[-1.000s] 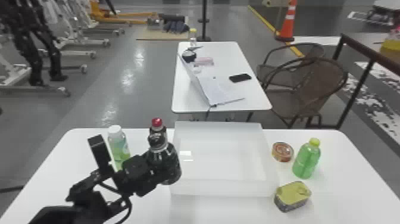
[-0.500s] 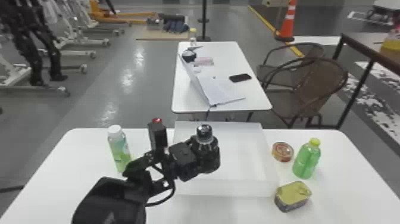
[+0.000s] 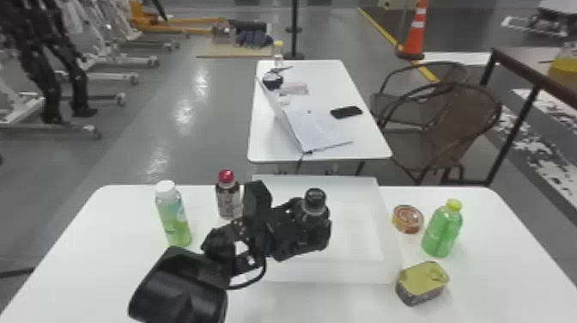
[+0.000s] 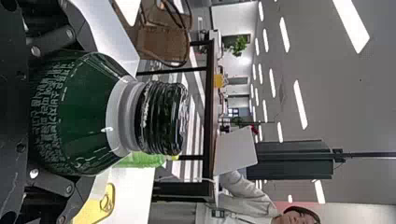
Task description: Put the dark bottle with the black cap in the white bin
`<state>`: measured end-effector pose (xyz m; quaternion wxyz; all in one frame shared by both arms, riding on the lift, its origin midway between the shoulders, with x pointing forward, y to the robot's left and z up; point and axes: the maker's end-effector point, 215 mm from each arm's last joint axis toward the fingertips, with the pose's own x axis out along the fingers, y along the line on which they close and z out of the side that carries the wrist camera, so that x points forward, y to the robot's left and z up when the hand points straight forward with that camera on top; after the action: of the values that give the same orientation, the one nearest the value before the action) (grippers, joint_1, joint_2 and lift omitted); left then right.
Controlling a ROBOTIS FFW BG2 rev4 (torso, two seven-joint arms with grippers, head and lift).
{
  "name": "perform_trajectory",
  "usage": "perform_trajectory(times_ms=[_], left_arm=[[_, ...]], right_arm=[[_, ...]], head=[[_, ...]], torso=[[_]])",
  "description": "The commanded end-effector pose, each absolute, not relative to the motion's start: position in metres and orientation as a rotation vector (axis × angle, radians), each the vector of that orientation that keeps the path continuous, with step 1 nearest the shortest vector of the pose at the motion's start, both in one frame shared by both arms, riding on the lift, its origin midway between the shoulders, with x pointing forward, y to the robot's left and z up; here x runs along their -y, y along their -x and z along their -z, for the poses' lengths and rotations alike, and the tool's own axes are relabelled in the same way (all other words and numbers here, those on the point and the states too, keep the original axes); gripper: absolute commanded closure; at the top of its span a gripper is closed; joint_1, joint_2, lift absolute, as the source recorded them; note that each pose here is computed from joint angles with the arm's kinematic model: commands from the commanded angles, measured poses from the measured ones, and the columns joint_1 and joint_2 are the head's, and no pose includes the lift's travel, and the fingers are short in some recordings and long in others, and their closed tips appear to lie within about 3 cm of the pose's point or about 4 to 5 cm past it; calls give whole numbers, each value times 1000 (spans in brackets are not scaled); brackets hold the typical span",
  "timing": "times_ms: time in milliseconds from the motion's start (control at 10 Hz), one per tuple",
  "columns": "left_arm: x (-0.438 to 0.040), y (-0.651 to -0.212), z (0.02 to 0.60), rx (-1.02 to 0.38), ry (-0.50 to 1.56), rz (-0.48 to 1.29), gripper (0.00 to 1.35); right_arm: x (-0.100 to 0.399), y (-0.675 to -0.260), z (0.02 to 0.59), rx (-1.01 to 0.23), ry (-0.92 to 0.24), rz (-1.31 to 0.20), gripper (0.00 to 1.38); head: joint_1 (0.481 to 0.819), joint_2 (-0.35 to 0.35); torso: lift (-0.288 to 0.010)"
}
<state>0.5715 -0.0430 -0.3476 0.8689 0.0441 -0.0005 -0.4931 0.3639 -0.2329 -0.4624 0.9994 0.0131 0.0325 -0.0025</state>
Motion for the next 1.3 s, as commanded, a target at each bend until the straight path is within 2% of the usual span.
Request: perform_trajectory(times_ms=[0, 100, 400, 600, 900, 1000, 1200], left_arm=[[39, -576, 341, 39, -106, 1003, 315], [34, -578, 341, 42, -98, 987, 81], [11, -576, 327, 99, -65, 943, 140], [-60, -559, 326, 118, -34, 784, 145], [-202, -497, 376, 36, 25, 415, 160], [-241, -476, 393, -5, -3, 347, 160], [-268, -438, 412, -25, -41, 271, 162]], right_arm=[[234, -364, 462, -64, -24, 3, 93], [234, -365, 461, -63, -23, 2, 93], [235, -364, 462, -63, -26, 3, 93], [234, -363, 461, -63, -23, 2, 93], [234, -362, 460, -61, -18, -3, 93], [235, -362, 459, -60, -16, -5, 93], [234, -361, 458, -60, -14, -6, 93]], head=[[549, 0], [549, 0], [549, 0], [549, 0], [549, 0], [549, 0], [549, 0]], torso=[[-100], [-100], [-100], [-100], [-100], [-100], [-100]])
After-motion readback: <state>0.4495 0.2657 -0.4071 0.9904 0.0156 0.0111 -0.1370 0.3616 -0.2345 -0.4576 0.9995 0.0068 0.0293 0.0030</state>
